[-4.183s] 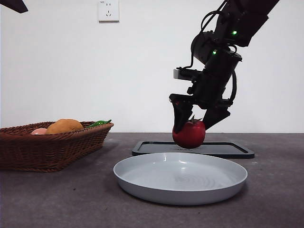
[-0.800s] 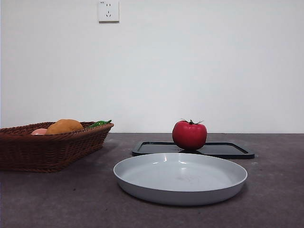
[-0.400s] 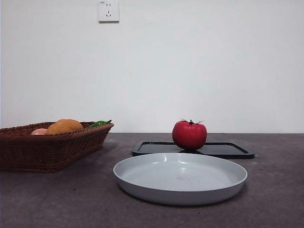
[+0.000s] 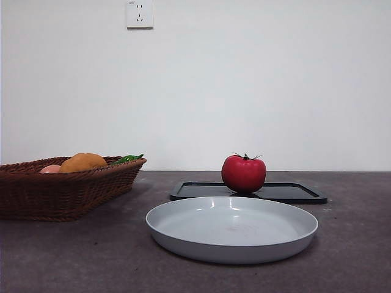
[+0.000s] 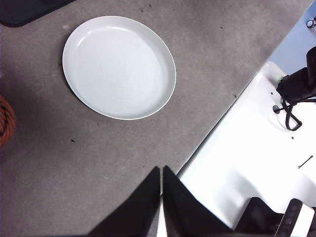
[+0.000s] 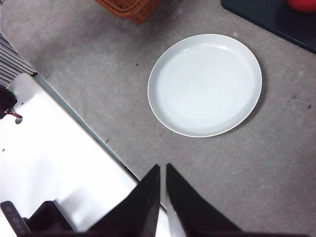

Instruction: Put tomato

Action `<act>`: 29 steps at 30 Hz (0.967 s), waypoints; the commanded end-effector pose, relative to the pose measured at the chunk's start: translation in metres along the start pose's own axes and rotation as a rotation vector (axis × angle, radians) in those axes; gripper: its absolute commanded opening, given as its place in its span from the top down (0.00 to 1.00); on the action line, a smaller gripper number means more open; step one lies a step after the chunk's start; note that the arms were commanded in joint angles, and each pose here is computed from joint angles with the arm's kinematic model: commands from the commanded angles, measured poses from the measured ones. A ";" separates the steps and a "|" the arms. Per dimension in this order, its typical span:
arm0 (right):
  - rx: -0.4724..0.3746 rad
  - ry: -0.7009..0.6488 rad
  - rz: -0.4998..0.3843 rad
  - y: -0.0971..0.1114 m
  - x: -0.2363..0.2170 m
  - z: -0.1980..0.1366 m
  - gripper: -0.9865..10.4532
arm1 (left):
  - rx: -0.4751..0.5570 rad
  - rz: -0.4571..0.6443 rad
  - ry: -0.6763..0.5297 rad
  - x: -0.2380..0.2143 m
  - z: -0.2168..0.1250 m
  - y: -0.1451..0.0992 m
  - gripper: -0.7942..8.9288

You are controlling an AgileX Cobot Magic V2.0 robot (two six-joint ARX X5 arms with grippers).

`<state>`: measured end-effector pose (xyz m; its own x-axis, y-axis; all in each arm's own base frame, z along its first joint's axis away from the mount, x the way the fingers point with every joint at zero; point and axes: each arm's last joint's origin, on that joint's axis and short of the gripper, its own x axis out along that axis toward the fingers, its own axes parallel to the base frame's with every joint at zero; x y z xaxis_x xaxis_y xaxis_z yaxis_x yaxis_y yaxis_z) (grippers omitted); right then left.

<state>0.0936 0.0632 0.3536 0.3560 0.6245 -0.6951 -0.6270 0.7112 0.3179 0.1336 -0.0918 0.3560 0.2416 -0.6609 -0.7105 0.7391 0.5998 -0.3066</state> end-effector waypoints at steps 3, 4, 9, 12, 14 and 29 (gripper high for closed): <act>-0.015 -0.011 0.005 0.001 -0.001 0.003 0.91 | 0.022 -0.003 -0.018 -0.002 0.005 -0.002 0.91; -0.015 -0.011 0.005 0.001 -0.001 0.003 0.91 | 0.033 0.005 -0.036 -0.003 0.006 -0.002 0.91; -0.015 -0.011 0.004 0.001 -0.001 0.003 0.91 | 0.165 0.162 -0.280 -0.030 0.011 0.003 0.91; -0.015 -0.011 0.005 0.001 -0.001 0.003 0.91 | 0.240 0.300 -0.525 -0.056 0.013 0.007 0.91; -0.015 -0.012 0.005 0.001 -0.001 0.003 0.91 | 0.274 0.395 -0.659 -0.070 0.011 0.010 0.91; -0.015 -0.011 0.004 0.001 -0.001 0.003 0.91 | 0.054 1.100 -0.828 -0.036 -0.103 0.048 0.91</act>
<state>0.0936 0.0632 0.3536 0.3560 0.6245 -0.6951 -0.6272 0.7111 0.3177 0.0966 0.0070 0.3019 0.9989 0.0465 0.0048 -0.0466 0.9802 0.1926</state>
